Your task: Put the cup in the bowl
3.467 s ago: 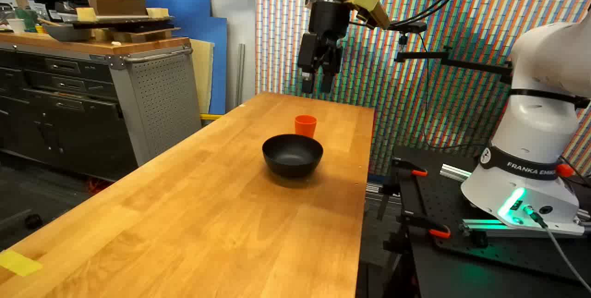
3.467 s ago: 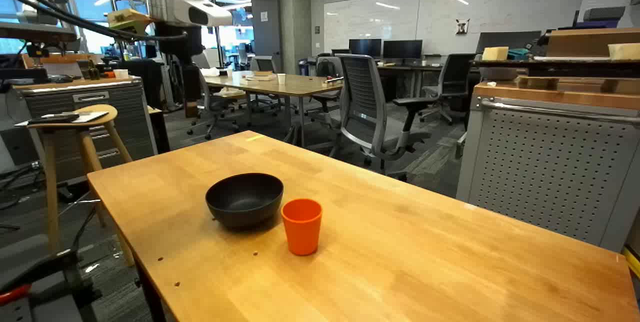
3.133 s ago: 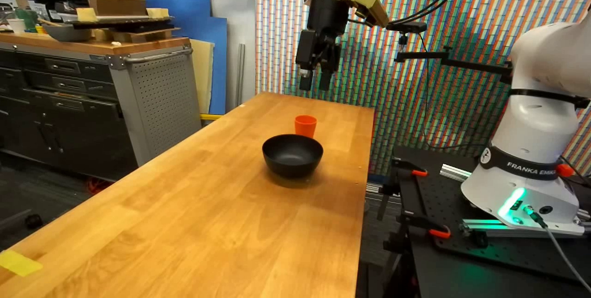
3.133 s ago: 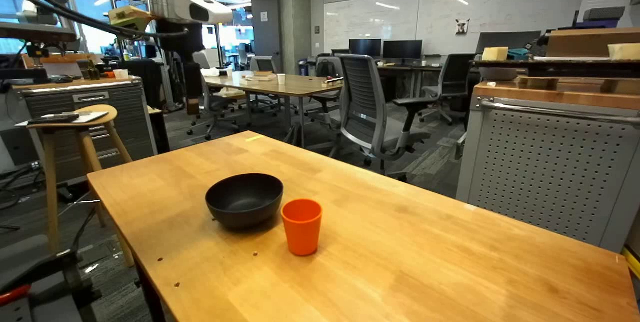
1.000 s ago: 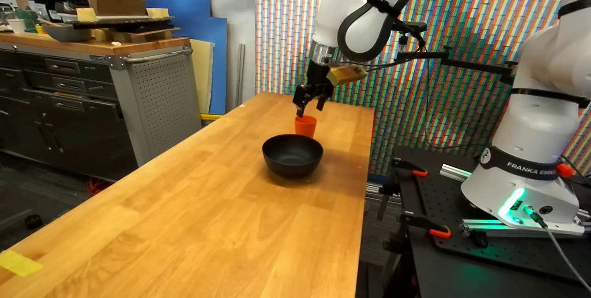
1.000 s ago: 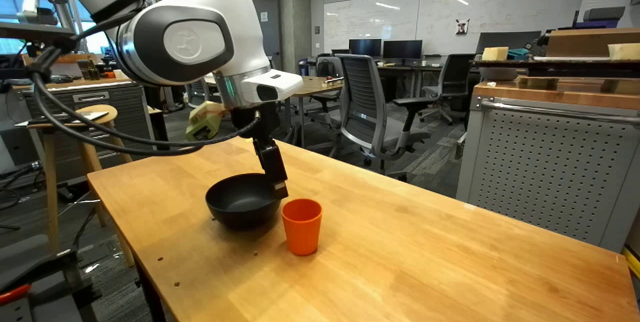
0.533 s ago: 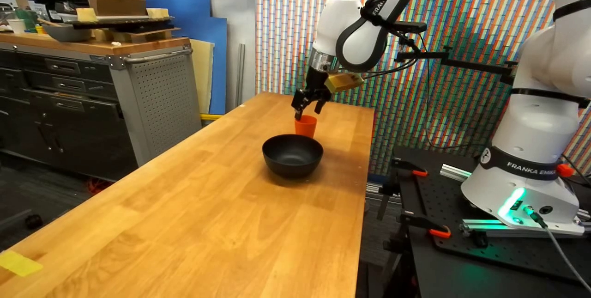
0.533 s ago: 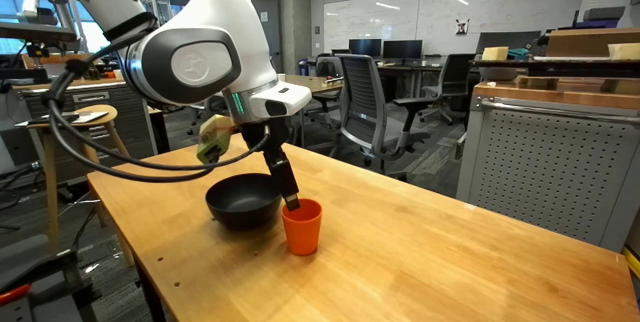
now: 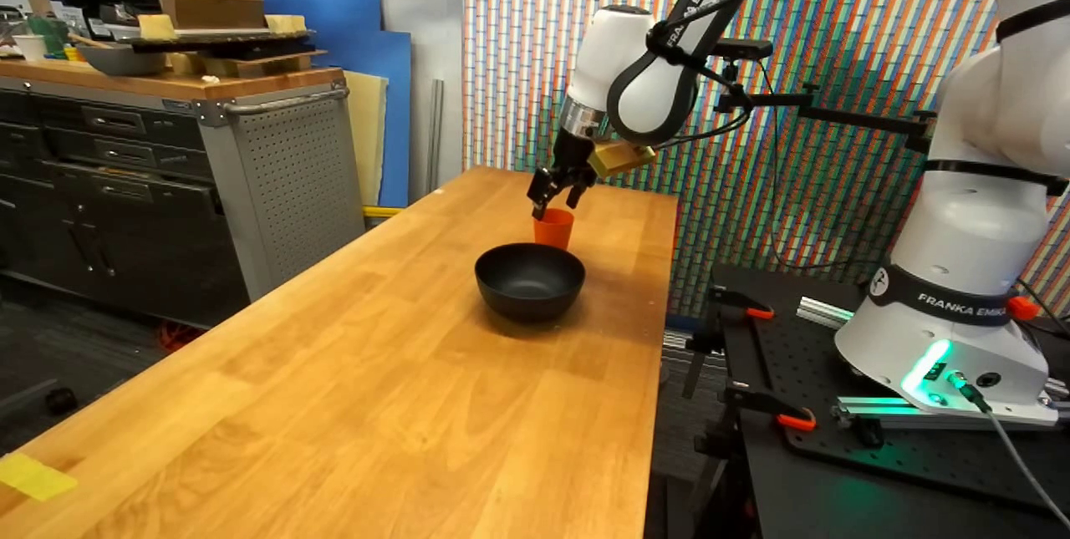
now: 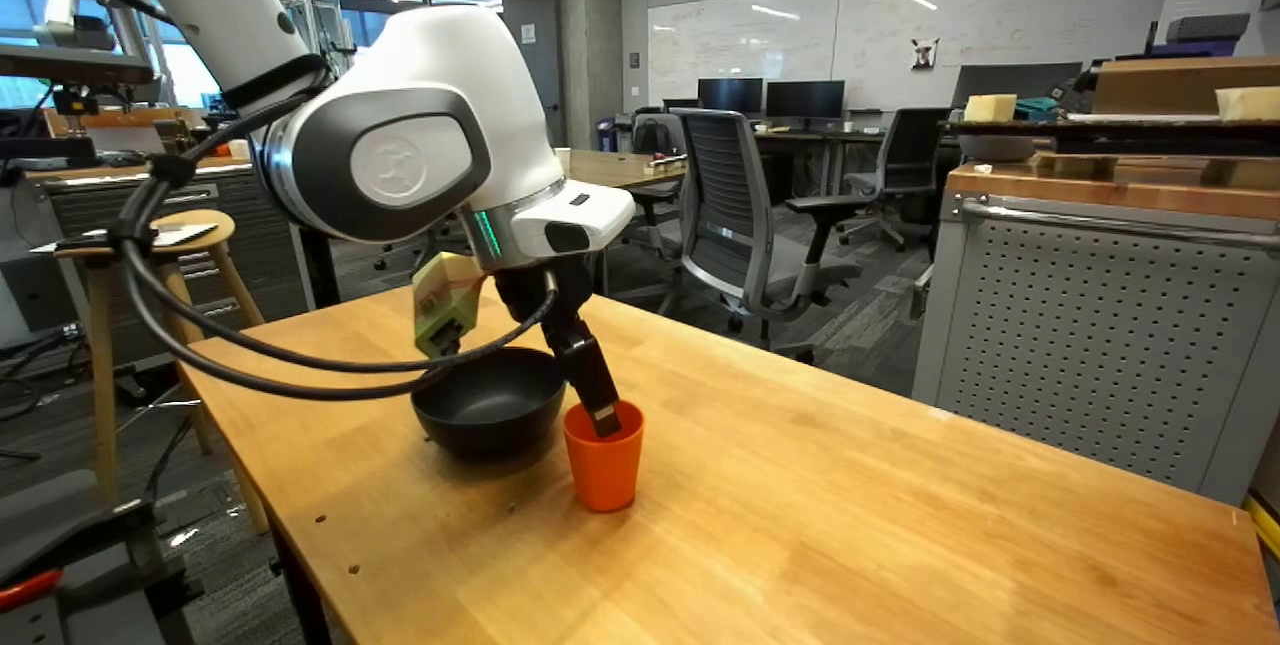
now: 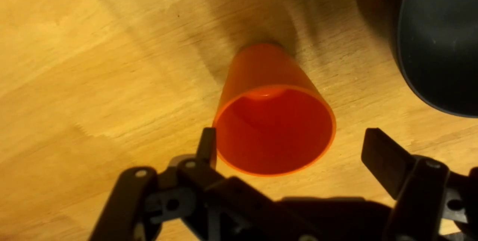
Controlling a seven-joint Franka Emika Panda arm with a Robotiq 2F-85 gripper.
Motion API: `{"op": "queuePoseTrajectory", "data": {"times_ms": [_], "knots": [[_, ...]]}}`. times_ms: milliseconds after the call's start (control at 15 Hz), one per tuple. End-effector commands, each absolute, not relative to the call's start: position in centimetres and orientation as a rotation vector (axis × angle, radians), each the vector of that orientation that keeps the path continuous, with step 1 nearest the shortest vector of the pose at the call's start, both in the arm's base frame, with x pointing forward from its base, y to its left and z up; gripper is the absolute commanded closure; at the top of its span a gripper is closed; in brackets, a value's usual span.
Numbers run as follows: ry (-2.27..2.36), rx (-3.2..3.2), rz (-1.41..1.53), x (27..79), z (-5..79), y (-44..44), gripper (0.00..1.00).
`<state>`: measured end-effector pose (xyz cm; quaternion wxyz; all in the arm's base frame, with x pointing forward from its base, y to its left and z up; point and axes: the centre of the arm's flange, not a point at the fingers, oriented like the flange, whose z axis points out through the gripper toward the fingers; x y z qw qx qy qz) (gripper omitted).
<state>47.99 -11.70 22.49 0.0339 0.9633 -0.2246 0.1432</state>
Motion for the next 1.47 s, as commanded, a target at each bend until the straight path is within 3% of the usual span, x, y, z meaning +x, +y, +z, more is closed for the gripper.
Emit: {"op": "queuePoseTrajectory", "data": {"times_ms": [0,467,533,600,733,1133,1400], "knots": [[-0.65,2.958,0.476,48.5,21.8,-12.1,0.0],[-0.621,2.97,0.475,48.5,21.0,-12.3,0.0],[-0.611,2.974,0.475,48.5,20.8,-12.3,0.08],[-0.61,2.976,0.472,48.4,20.8,-12.4,0.27],[-0.606,2.979,0.48,48.5,20.8,-12.5,0.42],[-0.642,2.985,0.468,48.5,21.3,-12.8,0.45],[-0.655,2.987,0.515,48.3,25.9,-11.7,0.45]]}}
